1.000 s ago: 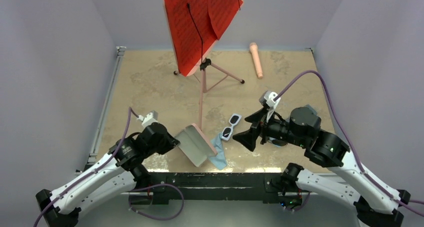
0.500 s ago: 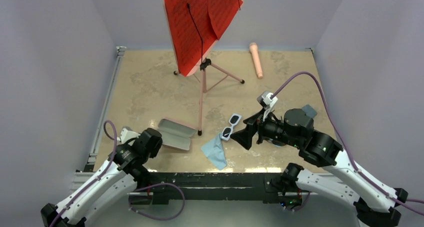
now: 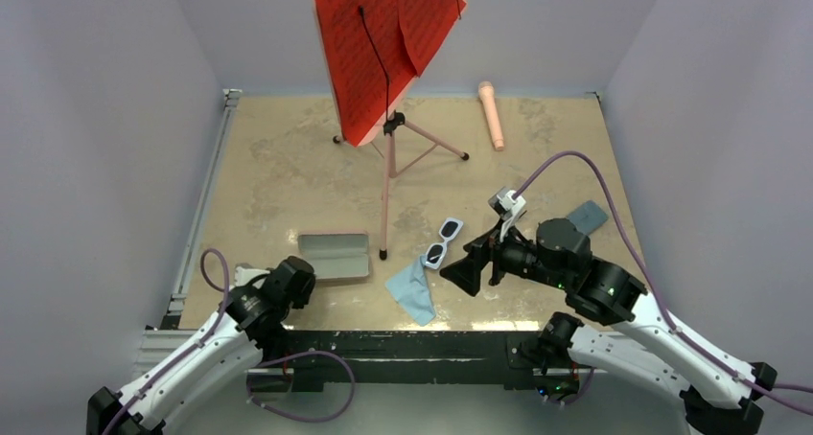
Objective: Organize the sunglasses
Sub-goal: Place the opened sunglasses case at the center of the board, then pick up the glasses cleaning cloth at the center of the board.
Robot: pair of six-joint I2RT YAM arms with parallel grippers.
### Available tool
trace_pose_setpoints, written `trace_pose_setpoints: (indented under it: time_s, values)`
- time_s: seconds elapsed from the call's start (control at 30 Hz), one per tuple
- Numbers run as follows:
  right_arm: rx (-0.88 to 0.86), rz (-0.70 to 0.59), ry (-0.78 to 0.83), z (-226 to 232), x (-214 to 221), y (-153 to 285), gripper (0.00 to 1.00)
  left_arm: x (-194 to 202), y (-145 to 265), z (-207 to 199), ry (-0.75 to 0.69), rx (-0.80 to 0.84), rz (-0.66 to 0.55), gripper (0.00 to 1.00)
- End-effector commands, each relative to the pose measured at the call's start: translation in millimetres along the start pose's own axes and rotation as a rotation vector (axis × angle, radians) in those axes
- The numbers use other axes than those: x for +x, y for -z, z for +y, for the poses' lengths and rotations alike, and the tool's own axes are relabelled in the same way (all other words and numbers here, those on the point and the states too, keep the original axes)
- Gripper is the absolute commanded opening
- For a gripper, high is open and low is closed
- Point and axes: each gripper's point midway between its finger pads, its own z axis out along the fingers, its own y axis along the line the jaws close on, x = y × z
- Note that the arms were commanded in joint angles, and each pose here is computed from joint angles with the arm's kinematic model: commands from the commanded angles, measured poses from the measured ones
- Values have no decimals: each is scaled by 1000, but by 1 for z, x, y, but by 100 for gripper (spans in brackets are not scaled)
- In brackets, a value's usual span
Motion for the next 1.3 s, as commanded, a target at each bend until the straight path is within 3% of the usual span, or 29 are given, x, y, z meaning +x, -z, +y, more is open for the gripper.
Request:
trace_pose_setpoints:
  time_s: [0.0, 0.1, 0.2, 0.27, 0.5, 0.7, 0.9, 0.97, 1.17, 1.27]
  values:
    - [-62, -74, -21, 15, -16, 8, 98, 2, -3, 7, -56, -65, -9, 31]
    - [-61, -82, -34, 15, -16, 11, 98, 12, -7, 9, -95, -116, 16, 35]
    - [-70, -85, -47, 16, -14, 12, 98, 20, -7, 10, -122, -173, 29, 30]
    - [-76, -85, -51, 17, -13, 13, 98, 23, -5, 9, -149, -199, 38, 32]
    - [-47, -72, -72, 11, -7, 13, 98, 27, 2, 22, -184, -268, 77, 59]
    - [34, -56, -125, -5, 1, 7, 98, 32, 14, 19, -210, -212, 152, 82]
    - [160, 8, -219, -31, 27, -6, 98, 12, 46, 23, -258, -255, 137, 92]
    - [200, 29, -271, -38, 36, -12, 98, 16, 53, 21, -306, -219, 182, 100]
    - [251, 171, -344, -53, 77, -44, 96, 27, 87, -10, -503, -28, 312, 100]
    - [221, 271, -248, -37, 100, -57, 96, 15, 103, -20, -574, 10, 286, 100]
